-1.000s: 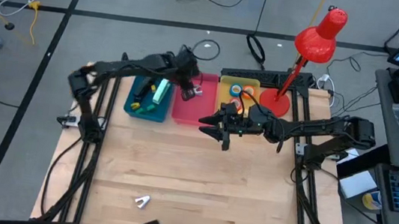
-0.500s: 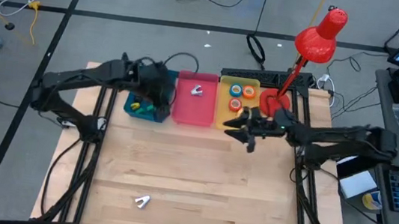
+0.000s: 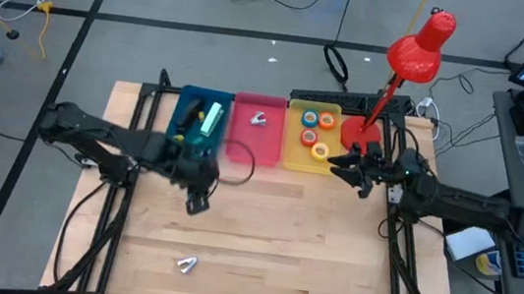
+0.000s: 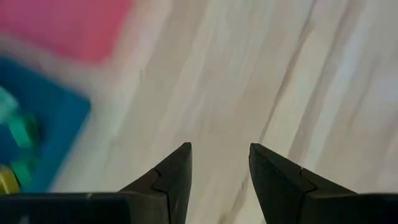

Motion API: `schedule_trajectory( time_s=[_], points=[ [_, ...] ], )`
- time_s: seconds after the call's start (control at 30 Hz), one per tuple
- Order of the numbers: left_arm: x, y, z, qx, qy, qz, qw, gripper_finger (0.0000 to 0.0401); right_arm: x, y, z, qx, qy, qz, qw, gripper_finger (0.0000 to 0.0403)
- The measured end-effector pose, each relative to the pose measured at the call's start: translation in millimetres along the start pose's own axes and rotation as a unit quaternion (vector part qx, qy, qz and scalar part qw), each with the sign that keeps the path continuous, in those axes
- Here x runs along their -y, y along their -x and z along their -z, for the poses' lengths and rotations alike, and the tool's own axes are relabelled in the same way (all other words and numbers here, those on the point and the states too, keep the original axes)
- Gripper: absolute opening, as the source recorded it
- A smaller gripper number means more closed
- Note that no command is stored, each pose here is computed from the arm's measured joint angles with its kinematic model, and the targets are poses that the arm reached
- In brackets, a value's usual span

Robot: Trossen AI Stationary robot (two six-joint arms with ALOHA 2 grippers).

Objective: Pick and place Stapler, Stapler remover, tape
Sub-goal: Put the purple staple remover into the red bin

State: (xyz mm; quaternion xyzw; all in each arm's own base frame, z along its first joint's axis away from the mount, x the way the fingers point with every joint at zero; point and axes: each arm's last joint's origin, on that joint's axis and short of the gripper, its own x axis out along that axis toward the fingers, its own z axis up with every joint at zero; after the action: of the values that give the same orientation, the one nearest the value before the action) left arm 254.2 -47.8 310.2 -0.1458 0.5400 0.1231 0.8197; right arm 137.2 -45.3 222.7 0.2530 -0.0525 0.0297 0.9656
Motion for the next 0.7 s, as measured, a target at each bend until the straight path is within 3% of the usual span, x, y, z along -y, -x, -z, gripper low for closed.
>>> schedule_trajectory(
  time_s=[0.1,0.37,0.7],
  points=[
    [9,-18,20,-0.039,0.014,0.003,0.999,0.0161,3,9,0,-0.022,-0.012,0.008,1.000,0.0170],
    [32,-59,58,-0.080,0.034,0.093,0.992,0.0161,8,23,-3,-0.033,-0.050,0.019,0.998,0.0169],
    [49,-81,94,-0.109,0.078,0.144,0.980,0.0161,8,24,-3,-0.030,-0.048,0.019,0.998,0.0171]
  ],
)
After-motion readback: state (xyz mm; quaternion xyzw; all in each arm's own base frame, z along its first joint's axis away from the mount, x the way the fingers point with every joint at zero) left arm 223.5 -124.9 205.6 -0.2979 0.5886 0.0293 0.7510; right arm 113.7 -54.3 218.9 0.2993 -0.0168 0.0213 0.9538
